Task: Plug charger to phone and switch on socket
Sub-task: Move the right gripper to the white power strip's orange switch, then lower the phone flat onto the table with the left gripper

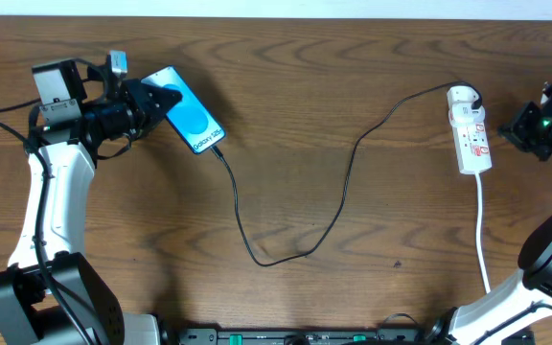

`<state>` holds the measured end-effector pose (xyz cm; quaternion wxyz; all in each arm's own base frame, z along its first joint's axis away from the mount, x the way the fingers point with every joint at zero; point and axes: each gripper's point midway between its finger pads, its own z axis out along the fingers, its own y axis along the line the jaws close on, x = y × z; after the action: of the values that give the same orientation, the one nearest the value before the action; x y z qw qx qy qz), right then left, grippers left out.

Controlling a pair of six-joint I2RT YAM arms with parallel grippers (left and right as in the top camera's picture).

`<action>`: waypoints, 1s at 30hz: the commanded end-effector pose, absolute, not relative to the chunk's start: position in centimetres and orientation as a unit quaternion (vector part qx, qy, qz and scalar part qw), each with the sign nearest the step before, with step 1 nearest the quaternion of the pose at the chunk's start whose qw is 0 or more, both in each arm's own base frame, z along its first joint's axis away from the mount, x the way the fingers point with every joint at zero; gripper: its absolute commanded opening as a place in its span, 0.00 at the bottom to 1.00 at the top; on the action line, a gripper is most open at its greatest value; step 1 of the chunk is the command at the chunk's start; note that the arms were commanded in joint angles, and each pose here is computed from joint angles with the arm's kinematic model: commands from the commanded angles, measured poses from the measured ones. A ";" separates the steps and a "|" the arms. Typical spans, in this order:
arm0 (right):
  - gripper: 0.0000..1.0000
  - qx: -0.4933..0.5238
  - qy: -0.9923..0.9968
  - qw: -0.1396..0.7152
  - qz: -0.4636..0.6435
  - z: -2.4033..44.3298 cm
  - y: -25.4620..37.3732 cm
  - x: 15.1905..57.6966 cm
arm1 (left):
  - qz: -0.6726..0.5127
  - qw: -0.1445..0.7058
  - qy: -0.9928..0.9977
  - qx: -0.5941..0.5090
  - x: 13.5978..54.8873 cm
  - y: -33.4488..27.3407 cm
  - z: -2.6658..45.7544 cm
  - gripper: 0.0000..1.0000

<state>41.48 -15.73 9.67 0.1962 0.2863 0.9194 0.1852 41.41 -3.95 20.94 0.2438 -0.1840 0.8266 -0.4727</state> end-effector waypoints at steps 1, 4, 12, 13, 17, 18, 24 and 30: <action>0.01 0.274 0.922 0.189 0.201 8.7 -15.3 41.5 | -0.446 0.248 0.842 -0.175 41.7 -3.8 19.4 0.07; 0.01 0.274 0.921 0.189 0.201 8.7 -15.3 41.5 | -0.447 0.224 0.848 -0.175 42.0 -4.5 17.4 0.07; 0.01 0.269 0.922 0.188 0.205 8.8 -14.9 41.6 | -0.450 0.146 0.858 -0.202 42.5 -5.4 10.7 0.07; 0.01 0.269 0.922 0.188 0.205 8.8 -14.9 41.6 | -0.449 0.139 0.858 -0.205 42.5 -5.4 10.0 0.07; 0.01 0.269 0.922 0.188 0.205 8.8 -14.9 41.6 | -0.448 0.123 0.862 -0.204 42.5 -5.5 7.9 0.07; 0.01 0.269 0.922 0.188 0.205 8.8 -14.9 41.6 | -0.448 0.122 0.863 -0.202 42.5 -5.5 7.5 0.07; 0.01 0.269 0.922 0.188 0.205 8.8 -14.9 41.6 | -0.419 0.102 0.875 -0.219 42.5 -4.8 3.7 0.07; 0.01 0.266 0.923 0.189 0.204 8.8 -14.9 41.6 | -0.416 0.072 0.876 -0.234 42.0 -4.9 0.8 0.07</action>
<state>41.60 -15.30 9.09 0.1918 0.2749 0.9211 0.1981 42.35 -4.68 1.70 0.0789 -0.2412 0.8725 -0.4175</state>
